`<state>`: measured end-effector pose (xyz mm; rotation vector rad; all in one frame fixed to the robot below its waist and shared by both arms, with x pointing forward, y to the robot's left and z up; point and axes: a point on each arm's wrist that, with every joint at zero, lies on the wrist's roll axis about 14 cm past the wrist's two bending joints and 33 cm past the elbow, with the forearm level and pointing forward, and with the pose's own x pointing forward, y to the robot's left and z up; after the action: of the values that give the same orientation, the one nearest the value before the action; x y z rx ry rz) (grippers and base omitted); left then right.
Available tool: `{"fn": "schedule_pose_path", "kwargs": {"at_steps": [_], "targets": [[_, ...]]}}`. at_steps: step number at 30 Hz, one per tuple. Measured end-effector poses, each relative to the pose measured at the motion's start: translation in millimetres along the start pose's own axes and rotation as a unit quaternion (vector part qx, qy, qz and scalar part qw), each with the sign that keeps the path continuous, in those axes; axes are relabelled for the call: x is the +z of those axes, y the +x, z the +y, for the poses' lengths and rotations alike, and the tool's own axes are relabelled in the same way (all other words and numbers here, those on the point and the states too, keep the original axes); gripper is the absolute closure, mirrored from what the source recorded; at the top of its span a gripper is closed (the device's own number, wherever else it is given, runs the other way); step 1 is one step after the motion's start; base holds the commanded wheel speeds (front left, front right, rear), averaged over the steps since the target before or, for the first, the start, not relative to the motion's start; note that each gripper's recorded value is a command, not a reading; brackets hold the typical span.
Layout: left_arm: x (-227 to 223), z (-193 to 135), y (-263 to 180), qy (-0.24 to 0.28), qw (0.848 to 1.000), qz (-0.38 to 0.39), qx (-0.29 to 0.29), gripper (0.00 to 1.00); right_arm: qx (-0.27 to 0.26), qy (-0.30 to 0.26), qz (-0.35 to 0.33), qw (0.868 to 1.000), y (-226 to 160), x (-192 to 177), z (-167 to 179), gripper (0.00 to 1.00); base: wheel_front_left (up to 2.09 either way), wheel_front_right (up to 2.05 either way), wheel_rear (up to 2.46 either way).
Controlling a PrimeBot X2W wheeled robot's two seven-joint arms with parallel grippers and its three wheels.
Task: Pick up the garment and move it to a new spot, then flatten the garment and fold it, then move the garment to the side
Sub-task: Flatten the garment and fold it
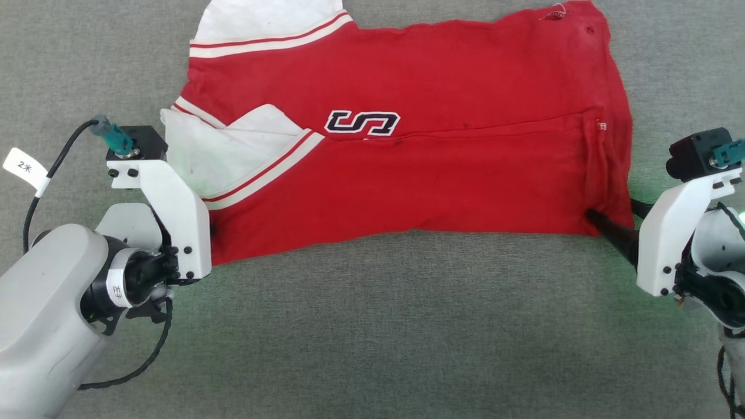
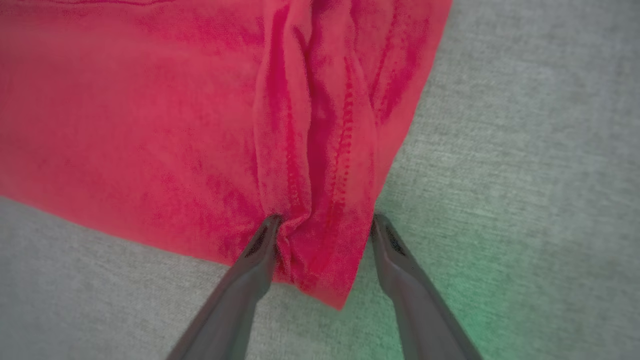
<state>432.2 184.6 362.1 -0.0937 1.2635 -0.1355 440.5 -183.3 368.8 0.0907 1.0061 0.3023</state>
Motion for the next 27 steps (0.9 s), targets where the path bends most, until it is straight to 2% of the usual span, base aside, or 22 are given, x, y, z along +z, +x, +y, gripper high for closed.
{"fn": "schedule_pose_path", "kwargs": {"at_steps": [6,18,24,27], "targets": [[2.7,3.8,-2.2,-0.006,1.000,-0.012,0.001,1.00,0.009,-0.017,0.020,1.000,0.4,3.0,2.2,1.00,0.00,0.00,0.00],[-7.3,12.9,-39.7,-0.019,0.999,-0.019,0.018,1.00,0.010,-0.038,0.013,0.999,-39.2,12.0,-3.3,1.00,0.00,0.00,0.00],[-35.1,4.6,-50.2,-0.023,1.000,0.004,0.013,1.00,0.013,-0.030,0.041,0.999,-54.1,-8.5,-4.6,1.00,0.00,0.00,0.00],[-55.2,1.9,-51.1,-0.024,0.999,0.023,0.013,1.00,0.014,-0.013,0.070,0.997,-58.5,-30.5,-5.2,1.00,0.00,0.00,0.00]]}}
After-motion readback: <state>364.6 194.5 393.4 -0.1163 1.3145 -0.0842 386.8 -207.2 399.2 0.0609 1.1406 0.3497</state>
